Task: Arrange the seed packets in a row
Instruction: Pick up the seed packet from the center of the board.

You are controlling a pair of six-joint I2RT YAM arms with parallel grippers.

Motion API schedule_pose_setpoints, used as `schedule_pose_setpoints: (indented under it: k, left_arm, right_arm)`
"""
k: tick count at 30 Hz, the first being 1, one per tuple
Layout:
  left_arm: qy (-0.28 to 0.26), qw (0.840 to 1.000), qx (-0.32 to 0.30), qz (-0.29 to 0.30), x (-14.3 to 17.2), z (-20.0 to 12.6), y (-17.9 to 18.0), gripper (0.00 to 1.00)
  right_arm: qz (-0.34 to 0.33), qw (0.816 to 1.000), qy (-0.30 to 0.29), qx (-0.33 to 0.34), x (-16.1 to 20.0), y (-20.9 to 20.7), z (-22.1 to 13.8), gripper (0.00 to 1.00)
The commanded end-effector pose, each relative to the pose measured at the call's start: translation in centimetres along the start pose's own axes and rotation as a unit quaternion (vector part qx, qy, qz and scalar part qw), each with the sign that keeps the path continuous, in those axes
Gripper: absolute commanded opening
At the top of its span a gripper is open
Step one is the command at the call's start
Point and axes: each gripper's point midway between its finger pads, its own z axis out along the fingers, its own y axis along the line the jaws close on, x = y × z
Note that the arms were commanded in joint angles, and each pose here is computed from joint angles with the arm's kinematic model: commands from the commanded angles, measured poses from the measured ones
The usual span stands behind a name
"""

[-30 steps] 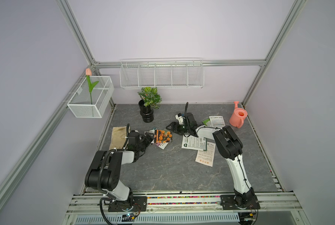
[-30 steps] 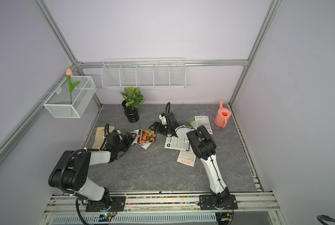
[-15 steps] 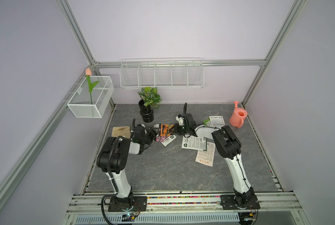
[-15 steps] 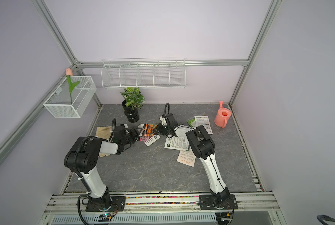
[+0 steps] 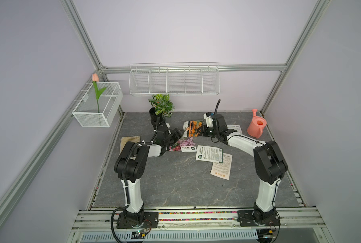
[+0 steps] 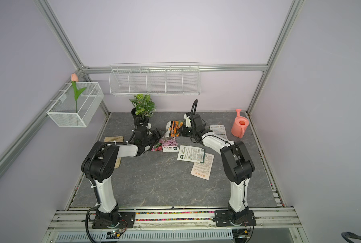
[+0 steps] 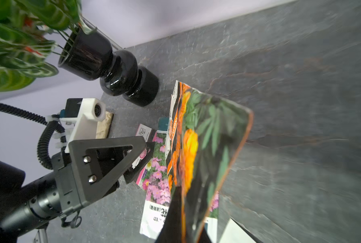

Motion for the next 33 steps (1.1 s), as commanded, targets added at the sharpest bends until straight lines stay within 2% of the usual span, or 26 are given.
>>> schedule_pose_setpoints:
  k: [1, 6, 8, 12, 15, 18, 20, 22, 25, 28, 31, 33]
  left_arm:
    - [-0.010, 0.999, 0.019, 0.042, 0.2, -1.4, -4.0, 0.80]
    - [-0.006, 0.996, 0.054, 0.065, 2.7, -3.8, -7.3, 0.81]
    - [0.007, 0.996, 0.045, 0.082, 3.6, -4.7, -7.7, 0.81]
    - [0.016, 0.991, -0.008, 0.131, 4.1, -7.2, -6.8, 0.83]
    - [0.010, 0.985, -0.036, 0.167, 3.9, -9.4, -6.5, 0.85]
    - [-0.002, 0.988, -0.026, 0.151, 4.6, -11.2, -6.0, 0.89]
    - [0.007, 0.988, -0.017, 0.154, 5.5, -11.7, -5.7, 0.89]
    - [0.012, 0.984, -0.038, 0.171, 5.7, -12.2, -4.9, 0.89]
    - [0.004, 0.973, -0.063, 0.220, 5.3, -13.2, -4.3, 0.89]
    - [-0.045, 0.963, -0.100, 0.245, 3.7, -14.7, -3.4, 0.90]
    - [-0.090, 0.960, -0.060, 0.259, 3.0, -16.2, -4.0, 0.97]
    - [-0.085, 0.958, -0.012, 0.274, 3.7, -16.6, -4.9, 1.00]
  right_arm:
    - [-0.031, 0.999, -0.039, 0.017, -0.8, -0.4, -2.7, 0.07]
    - [-0.017, 0.997, -0.081, -0.007, -0.1, 0.5, -6.0, 0.07]
    - [-0.017, 0.997, -0.077, -0.024, 0.1, 1.3, -6.9, 0.07]
    - [-0.022, 0.995, -0.009, -0.093, 1.2, 4.0, -7.9, 0.07]
    - [-0.010, 0.992, 0.015, -0.126, 2.4, 5.1, -9.0, 0.07]
    - [0.004, 0.990, 0.015, -0.139, 3.4, 5.4, -10.2, 0.07]
    - [-0.007, 0.984, 0.044, -0.173, 4.2, 6.6, -10.9, 0.07]
    - [-0.013, 0.973, 0.091, -0.213, 5.3, 8.0, -11.3, 0.07]
    - [0.001, 0.955, 0.158, -0.252, 7.7, 9.1, -11.9, 0.07]
    - [0.002, 0.950, 0.193, -0.245, 10.3, 8.9, -12.1, 0.07]
    - [-0.001, 0.946, 0.223, -0.234, 12.9, 8.8, -11.9, 0.07]
    - [0.001, 0.939, 0.243, -0.243, 14.6, 9.1, -11.8, 0.07]
